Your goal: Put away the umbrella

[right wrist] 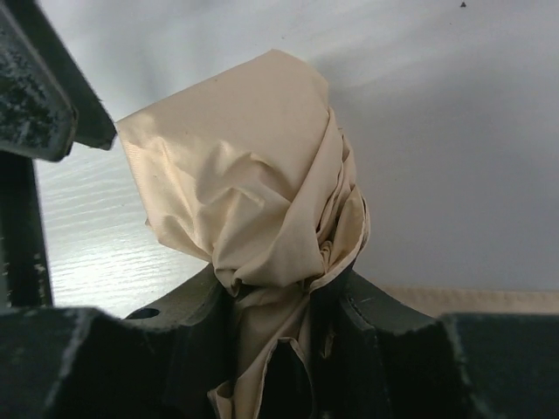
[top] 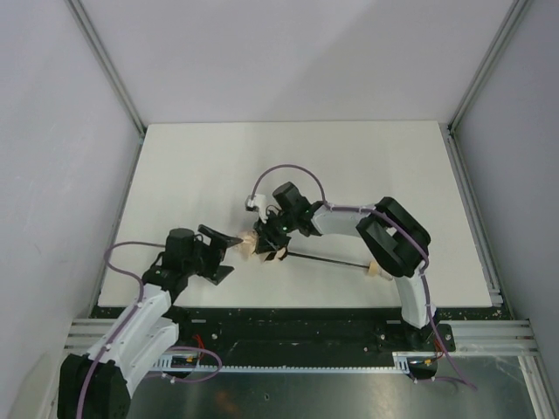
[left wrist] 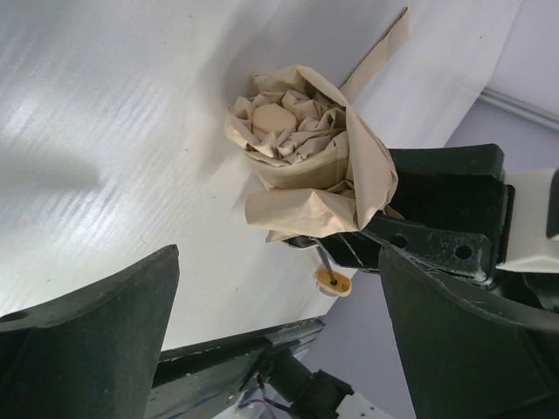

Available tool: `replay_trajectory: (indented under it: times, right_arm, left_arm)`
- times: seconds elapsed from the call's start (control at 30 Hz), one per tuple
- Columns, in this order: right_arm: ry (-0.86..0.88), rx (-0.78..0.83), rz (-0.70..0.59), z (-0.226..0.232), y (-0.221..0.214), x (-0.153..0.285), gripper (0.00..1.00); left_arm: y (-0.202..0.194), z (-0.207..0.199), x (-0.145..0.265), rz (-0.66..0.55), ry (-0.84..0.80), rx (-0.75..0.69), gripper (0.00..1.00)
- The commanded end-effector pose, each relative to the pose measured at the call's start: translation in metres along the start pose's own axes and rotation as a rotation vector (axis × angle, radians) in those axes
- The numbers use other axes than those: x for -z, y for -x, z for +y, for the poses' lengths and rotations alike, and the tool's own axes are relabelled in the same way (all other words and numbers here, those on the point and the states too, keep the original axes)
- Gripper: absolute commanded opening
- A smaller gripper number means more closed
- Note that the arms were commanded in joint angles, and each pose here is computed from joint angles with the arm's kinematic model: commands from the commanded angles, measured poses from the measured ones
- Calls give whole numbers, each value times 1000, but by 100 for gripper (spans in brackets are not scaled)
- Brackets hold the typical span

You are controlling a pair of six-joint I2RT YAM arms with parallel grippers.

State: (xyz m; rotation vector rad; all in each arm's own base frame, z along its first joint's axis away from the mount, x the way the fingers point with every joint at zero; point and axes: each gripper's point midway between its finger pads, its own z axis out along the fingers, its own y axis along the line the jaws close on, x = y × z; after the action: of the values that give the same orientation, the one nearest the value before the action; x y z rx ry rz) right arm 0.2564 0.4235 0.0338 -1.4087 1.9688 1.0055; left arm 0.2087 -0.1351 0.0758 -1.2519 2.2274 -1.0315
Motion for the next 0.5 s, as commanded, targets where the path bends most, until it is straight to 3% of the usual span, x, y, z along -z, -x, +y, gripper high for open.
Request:
replay_trajectory:
  times: [0.0,0.27,0.47]
  right_arm:
    - [244,-204,105,26,-59,-8,0]
    - [300,-317,49,14,-53,-5,0]
    - [329,-367,24,8,-45,-8,0]
  left_arm:
    - [4,-31,-5,17,-95,62,99]
    - [9,-63,-23,11,-197,17,99]
    - [-6,-55,-46,15,-162,-46,99]
